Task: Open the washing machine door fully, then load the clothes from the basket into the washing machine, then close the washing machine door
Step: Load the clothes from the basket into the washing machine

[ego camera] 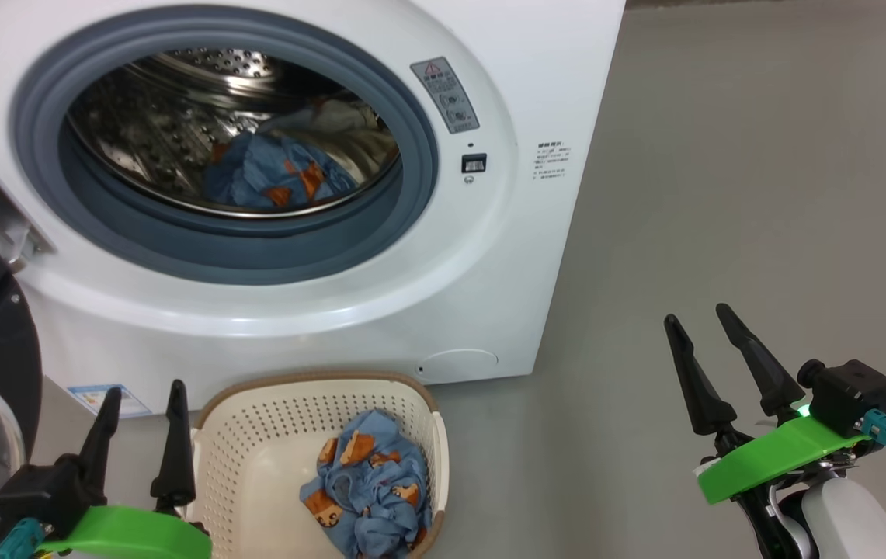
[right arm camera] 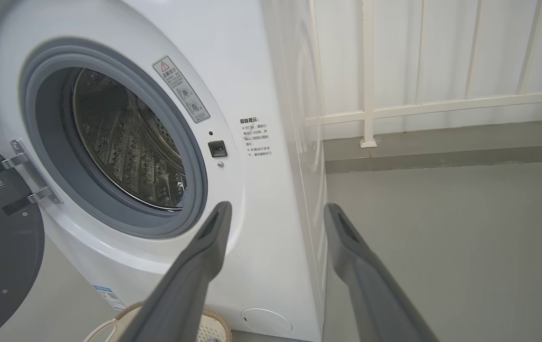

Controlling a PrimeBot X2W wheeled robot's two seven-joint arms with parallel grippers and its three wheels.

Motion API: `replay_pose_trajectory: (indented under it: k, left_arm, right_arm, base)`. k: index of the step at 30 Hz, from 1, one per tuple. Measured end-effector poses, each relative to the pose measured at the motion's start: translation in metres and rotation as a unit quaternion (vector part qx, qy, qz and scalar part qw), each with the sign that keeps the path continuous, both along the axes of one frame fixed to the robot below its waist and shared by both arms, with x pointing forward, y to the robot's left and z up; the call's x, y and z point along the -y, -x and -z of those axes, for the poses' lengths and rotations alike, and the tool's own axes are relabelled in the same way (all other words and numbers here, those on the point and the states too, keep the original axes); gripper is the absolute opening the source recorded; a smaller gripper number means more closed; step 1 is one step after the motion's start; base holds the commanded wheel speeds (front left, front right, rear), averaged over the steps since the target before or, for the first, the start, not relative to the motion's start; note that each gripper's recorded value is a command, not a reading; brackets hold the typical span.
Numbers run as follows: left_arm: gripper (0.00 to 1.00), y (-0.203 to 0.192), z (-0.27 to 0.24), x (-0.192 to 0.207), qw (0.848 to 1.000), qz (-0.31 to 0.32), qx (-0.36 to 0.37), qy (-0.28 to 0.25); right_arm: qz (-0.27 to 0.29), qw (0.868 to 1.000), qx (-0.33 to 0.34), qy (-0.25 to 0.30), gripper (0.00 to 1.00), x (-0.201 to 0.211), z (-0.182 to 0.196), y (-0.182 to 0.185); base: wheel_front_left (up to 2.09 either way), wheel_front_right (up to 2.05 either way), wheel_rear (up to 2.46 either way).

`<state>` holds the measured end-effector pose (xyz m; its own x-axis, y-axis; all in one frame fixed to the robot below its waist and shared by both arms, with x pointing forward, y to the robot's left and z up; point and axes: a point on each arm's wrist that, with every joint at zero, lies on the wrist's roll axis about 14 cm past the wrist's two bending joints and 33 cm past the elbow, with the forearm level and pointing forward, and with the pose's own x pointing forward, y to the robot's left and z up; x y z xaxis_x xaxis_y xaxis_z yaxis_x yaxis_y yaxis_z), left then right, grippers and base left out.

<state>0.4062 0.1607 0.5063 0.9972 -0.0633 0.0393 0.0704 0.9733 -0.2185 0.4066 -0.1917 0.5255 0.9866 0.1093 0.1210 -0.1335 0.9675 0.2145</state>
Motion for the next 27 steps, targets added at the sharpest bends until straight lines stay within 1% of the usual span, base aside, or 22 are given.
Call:
replay_pose_trajectory:
  k: [10,14,27]
  left_arm:
    - [1.0,-0.024,0.021,0.012,0.999,0.023,-0.024,0.004]
    - [1.0,-0.034,0.03,0.017,0.999,0.032,-0.036,0.005]
    - [1.0,-0.077,0.088,0.038,0.993,0.074,-0.096,0.005]
  right_arm:
    - [0.012,0.999,-0.031,-0.009,1.0,0.003,0.025,-0.01]
    - [0.014,0.999,-0.033,-0.011,1.0,0.004,0.028,-0.019]
    - [0.028,0.998,-0.051,-0.014,1.0,0.007,0.053,-0.054]
  base:
    - [0.0,0.0,0.0]
    - [0.0,0.0,0.0]
    - [0.0,0.0,0.0]
